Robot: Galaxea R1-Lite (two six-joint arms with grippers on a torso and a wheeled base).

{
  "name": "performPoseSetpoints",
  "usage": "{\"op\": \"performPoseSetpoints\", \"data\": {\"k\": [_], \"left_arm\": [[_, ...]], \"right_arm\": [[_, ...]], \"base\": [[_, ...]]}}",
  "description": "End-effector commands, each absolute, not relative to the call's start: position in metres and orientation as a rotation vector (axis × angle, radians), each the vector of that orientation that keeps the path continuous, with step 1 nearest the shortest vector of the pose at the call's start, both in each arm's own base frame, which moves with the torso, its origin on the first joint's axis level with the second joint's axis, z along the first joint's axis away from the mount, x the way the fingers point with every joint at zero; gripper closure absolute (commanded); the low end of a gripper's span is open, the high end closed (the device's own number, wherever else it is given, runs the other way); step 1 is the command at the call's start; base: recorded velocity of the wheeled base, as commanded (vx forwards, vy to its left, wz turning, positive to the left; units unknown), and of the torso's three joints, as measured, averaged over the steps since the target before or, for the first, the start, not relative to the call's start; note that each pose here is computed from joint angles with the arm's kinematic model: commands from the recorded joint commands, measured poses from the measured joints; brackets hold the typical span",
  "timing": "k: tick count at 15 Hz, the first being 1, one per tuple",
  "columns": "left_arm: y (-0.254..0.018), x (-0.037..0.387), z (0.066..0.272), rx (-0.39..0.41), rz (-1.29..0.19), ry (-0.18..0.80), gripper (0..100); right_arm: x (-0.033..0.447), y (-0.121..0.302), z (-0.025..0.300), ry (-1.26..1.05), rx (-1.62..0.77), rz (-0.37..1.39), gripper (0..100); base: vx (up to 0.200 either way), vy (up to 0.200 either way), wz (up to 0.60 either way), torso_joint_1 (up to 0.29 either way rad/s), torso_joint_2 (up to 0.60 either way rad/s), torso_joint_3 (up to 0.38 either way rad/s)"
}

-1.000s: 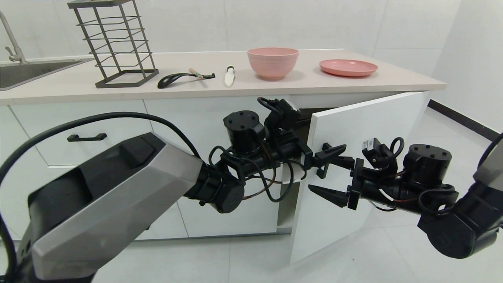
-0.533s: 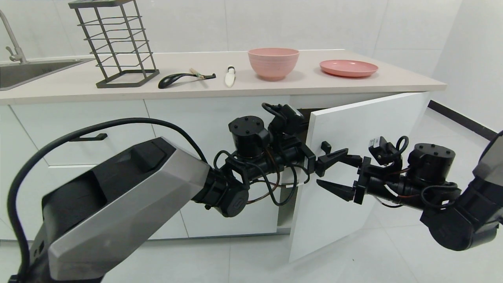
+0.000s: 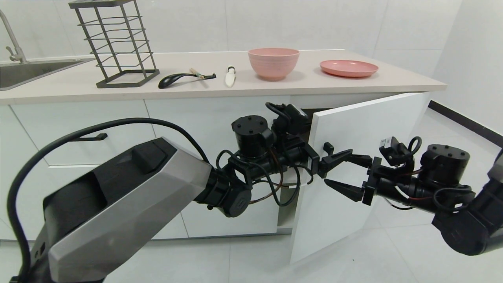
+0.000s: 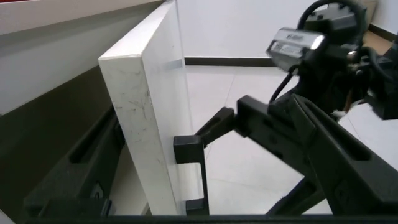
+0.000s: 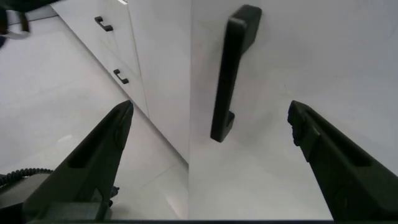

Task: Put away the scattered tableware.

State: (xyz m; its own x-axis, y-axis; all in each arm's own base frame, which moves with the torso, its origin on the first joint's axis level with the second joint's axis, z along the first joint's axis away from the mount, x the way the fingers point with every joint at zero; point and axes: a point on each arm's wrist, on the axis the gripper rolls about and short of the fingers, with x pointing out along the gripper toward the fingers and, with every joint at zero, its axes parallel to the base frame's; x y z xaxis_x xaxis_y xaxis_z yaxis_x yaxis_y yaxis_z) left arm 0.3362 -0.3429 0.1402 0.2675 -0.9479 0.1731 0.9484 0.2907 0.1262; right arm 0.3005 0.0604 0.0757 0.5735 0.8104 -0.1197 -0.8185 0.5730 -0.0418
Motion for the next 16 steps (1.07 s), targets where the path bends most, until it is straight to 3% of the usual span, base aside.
{"op": "performPoseSetpoints", "data": {"k": [1, 10, 16], "left_arm": [[-0.343, 0.331, 0.149, -0.007, -1.277, -0.248, 0], [-0.350, 0.324, 0.149, -0.002, -1.247, -0.255, 0], [-0.361, 0.301, 0.136, 0.006, -1.302, -0.187, 0]], "right_arm": [[0.265, 0.052, 0.102, 0.032, -0.122, 0.940, 0], [0.162, 0.030, 0.150, -0.154, -0.203, 0.871, 0], [0.131, 0.013, 0.180, -0.326, -0.286, 0.728, 0]], "base": [[0.000, 0.000, 0.00, 0.000, 0.00, 0.000], [0.000, 0.000, 0.00, 0.000, 0.00, 0.000], [0.000, 0.000, 0.00, 0.000, 0.00, 0.000]]}}
